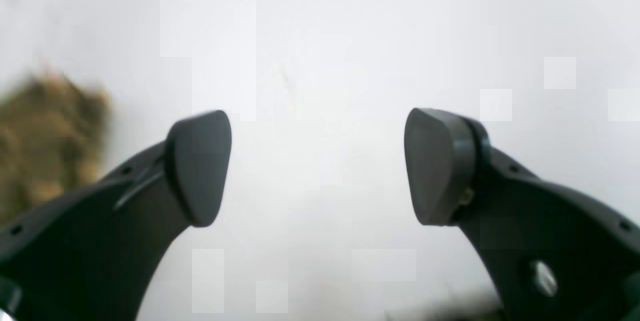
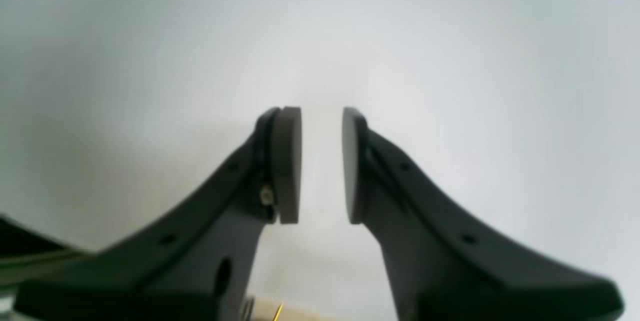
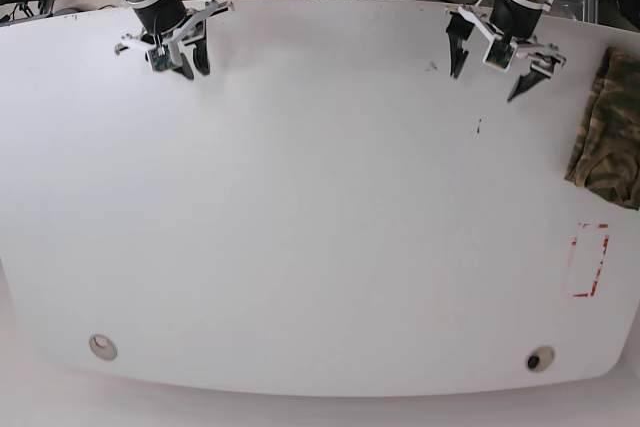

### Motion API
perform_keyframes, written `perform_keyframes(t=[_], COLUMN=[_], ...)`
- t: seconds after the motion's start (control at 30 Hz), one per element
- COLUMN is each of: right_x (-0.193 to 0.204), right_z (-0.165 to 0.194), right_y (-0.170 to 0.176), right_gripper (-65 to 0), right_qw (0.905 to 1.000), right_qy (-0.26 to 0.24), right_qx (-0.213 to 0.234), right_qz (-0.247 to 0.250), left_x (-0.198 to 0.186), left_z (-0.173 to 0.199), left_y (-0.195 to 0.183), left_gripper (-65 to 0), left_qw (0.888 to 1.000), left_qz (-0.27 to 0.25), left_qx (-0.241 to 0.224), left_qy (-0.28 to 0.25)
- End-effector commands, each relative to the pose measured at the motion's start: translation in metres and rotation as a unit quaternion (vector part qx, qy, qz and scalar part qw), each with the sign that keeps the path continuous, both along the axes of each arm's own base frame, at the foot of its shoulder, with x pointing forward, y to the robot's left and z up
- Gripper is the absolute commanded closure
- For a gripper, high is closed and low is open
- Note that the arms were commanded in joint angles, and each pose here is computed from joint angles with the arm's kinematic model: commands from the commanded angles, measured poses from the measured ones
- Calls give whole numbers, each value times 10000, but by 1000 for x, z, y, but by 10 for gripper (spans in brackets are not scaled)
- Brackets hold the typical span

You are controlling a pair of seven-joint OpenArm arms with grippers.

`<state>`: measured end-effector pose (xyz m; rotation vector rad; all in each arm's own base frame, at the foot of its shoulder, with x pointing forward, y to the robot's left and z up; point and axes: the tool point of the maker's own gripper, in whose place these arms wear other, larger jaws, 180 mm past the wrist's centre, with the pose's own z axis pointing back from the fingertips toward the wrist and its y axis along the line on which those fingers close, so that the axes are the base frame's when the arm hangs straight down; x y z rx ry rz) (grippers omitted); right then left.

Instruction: Fold the T-shirt properly

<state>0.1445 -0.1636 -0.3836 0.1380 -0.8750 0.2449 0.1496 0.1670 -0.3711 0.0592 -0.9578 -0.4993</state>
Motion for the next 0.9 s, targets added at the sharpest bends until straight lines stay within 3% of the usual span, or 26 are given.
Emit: perform_keyframes(t=[0.0, 0.23, 0.47, 0.57, 0.63, 0.73, 0.87], right_x=[-18, -95, -163, -194, -215, -235, -238], right_z=[11, 5, -15, -40, -58, -79, -111], right_y=[4, 7, 7, 13, 19, 34, 39], right_gripper=[-130, -128, -128, -128, -128, -128, -128], right_qw=[9994, 9942, 9802, 9684, 9605, 9495, 9448], right_qy=[-127, 594, 1428, 1912, 2292, 2619, 2757], right_qx=[310, 800, 1119, 1292, 1362, 1576, 1621], right_qz=[-92, -394, -792, -944, -804, -711, -717], left_x=[-25, -119, -191, -228, -233, -260, -261], left_z=[7, -13, -37, -67, -92, -125, -170], left_y=[-7, -3, 6, 11, 18, 23, 24], left_gripper=[-506, -506, -506, -506, -506, -506, -506], left_qw=[9998, 9910, 9658, 9491, 9435, 9263, 9134], left_qz=[30, 179, 887, 1032, 1140, 1283, 1350], left_qx=[-157, -159, -641, -624, -590, -536, -495], left_qy=[79, 1318, 2351, 2910, 3055, 3502, 3808])
